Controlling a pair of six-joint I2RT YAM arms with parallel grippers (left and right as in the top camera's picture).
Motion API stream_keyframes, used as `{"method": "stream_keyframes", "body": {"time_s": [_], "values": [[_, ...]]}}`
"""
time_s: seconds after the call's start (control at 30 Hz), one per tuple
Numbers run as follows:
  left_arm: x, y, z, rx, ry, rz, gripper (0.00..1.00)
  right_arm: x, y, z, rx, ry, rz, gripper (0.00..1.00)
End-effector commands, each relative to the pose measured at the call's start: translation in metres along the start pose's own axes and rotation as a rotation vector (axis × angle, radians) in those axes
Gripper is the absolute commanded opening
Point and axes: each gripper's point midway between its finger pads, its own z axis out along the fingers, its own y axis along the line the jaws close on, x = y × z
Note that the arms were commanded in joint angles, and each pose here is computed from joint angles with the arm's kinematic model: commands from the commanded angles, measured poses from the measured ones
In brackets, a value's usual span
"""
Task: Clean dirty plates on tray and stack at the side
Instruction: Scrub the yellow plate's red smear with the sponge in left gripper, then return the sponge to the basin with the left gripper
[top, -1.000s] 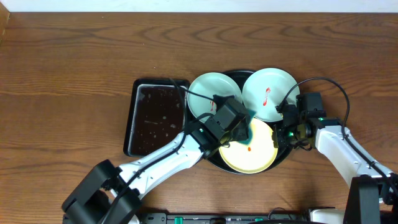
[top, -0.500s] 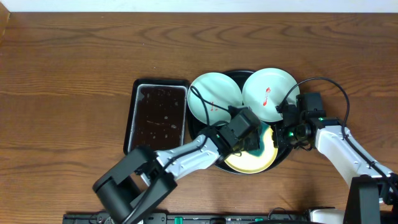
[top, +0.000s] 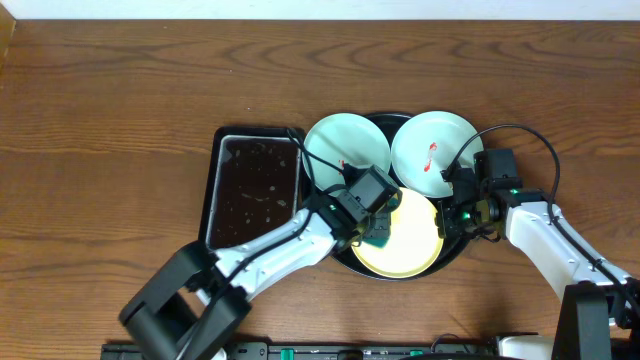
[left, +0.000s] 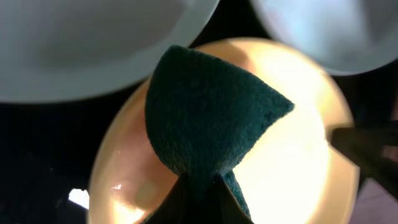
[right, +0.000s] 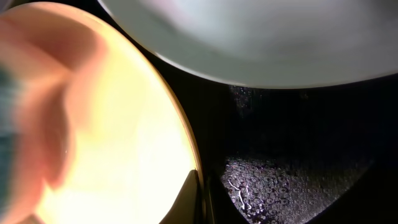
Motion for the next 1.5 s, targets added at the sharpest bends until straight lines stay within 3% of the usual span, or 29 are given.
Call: {"method": "stream_keyframes", "body": {"time_s": [0.0,0.4,0.7,0.87,1.2,1.37,1.43,1.47], "values": [[-0.021,-0.013,-0.023,0.043,-0.099,0.058,0.07,-0.006,0.0,-0.001,0.009,-0.011,-0.007,0.01],[0.007,-0.03,0.014,0.063,-0.048,0.101,0.07,-0.006,0.0,-0.001,0.009,-0.011,-0.006,0.01],[0.019,0.007,0.029,-0.073,0.02,0.26,0.07,-0.006,0.0,-0.001,0.01,-0.011,-0.007,0.01],[0.007,0.016,0.014,-0.086,0.009,0.282,0.07,-0.007,0.0,-0.001,0.01,-0.015,-0.008,0.01],[-0.032,-0.017,-0.053,0.044,-0.165,0.29,0.07,-0.007,0.0,-0.001,0.01,-0.015,-0.008,0.01],[-0.054,0.003,-0.082,0.026,-0.216,0.225,0.07,-0.007,0.0,-0.001,0.01,-0.015,-0.008,0.01],[-0.062,0.022,-0.089,-0.011,-0.218,0.182,0.07,-0.007,0.0,-0.001,0.01,-0.015,-0.008,0.07],[-0.065,0.036,-0.093,-0.039,-0.213,0.152,0.07,-0.007,0.0,-0.001,0.01,-0.016,-0.009,0.19]]}}
